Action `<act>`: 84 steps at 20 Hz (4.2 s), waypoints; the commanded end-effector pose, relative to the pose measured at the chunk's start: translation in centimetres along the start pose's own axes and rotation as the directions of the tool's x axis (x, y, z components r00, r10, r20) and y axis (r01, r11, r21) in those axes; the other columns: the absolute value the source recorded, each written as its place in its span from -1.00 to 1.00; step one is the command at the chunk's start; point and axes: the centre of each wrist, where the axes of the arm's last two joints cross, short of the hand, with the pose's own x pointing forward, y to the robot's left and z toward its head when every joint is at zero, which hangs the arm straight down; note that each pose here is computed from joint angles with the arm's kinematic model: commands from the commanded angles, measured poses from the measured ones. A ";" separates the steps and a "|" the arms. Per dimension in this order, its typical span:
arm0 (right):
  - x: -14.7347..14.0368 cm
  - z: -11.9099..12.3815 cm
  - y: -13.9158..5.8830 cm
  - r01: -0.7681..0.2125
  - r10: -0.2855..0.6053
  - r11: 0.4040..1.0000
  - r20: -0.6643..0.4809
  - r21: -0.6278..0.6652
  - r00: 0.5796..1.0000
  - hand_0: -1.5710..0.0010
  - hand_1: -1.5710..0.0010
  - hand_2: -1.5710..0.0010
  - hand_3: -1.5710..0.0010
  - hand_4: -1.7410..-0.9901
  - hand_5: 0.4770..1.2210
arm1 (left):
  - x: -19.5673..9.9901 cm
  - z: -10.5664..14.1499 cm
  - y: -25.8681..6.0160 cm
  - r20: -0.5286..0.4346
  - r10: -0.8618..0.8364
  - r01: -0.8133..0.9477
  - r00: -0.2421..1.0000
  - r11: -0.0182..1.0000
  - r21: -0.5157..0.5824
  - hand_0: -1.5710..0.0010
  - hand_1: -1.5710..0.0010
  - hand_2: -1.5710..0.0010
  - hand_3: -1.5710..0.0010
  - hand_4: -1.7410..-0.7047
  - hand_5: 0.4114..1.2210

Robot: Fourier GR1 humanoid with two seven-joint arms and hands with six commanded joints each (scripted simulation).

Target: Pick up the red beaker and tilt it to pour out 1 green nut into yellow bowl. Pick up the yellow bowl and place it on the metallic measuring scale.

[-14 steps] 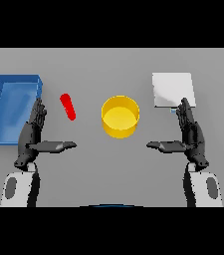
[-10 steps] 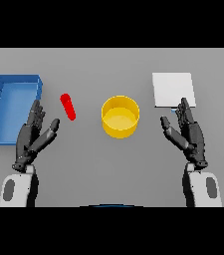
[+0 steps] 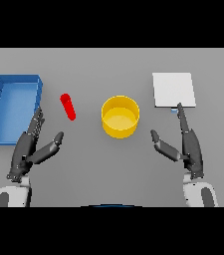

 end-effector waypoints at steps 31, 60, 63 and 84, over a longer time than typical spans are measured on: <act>0.4 0.0 -1.3 0.048 -0.048 0.999 0.019 0.011 0.999 1.00 1.00 1.00 1.00 0.27 -0.56 | -3.5 -13.4 -3.3 -0.054 -0.066 0.063 0.996 0.996 -0.069 1.00 1.00 1.00 1.00 -0.19 -0.31; 0.1 0.3 -1.4 0.014 -0.015 1.000 0.031 0.007 0.999 1.00 1.00 1.00 1.00 0.30 -0.49 | 3.4 -15.8 -4.9 0.097 -0.268 0.276 0.958 0.958 -0.080 -0.99 -0.99 -0.99 -0.99 -0.98 0.76; 0.1 0.3 -1.5 0.004 -0.004 1.000 0.015 0.005 1.000 1.00 1.00 1.00 1.00 0.29 -0.46 | 4.2 -16.2 -5.4 0.097 -0.375 0.385 0.922 0.915 -0.123 -0.99 -0.99 -0.99 -0.99 -0.98 0.74; 0.1 0.6 -0.9 0.072 -0.072 0.997 0.001 0.002 0.997 1.00 1.00 1.00 1.00 0.21 -0.44 | 10.7 -19.6 -10.6 0.416 -0.909 0.991 0.003 -0.051 -0.120 -1.00 -1.00 -1.00 -0.69 -0.91 0.98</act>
